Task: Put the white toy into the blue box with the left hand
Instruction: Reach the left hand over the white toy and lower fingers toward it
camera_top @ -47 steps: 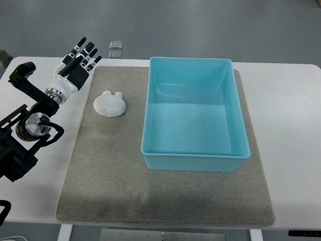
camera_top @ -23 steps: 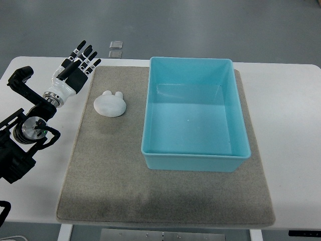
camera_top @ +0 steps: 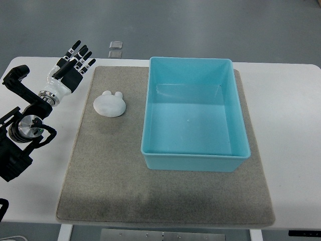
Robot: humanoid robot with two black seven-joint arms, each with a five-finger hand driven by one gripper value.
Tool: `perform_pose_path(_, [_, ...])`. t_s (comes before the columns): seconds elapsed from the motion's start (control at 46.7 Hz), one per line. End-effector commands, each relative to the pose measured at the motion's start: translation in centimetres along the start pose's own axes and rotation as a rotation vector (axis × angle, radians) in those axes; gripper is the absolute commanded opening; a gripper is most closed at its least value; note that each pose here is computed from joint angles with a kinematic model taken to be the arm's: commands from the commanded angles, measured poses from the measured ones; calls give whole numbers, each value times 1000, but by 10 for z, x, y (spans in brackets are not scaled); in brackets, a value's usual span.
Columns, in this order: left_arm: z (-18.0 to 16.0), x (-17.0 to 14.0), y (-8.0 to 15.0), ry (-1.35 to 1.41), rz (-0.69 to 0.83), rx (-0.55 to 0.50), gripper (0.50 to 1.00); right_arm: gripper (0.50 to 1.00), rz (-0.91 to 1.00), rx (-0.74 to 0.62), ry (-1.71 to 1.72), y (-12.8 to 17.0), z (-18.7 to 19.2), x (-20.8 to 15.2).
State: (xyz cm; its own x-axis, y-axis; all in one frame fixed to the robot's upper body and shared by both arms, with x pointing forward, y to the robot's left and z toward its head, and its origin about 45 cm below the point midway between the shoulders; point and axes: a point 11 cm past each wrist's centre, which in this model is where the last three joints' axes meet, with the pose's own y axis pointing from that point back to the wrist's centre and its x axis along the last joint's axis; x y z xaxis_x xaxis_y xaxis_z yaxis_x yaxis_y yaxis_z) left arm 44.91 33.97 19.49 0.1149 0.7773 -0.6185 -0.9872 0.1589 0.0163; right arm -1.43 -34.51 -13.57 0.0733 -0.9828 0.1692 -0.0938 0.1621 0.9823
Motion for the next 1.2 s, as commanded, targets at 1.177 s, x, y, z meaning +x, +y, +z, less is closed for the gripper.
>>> perform_pose_path(1.177, [38, -59, 8, -861, -376, 172, 994, 936, 0, 1, 0, 0, -1, 0])
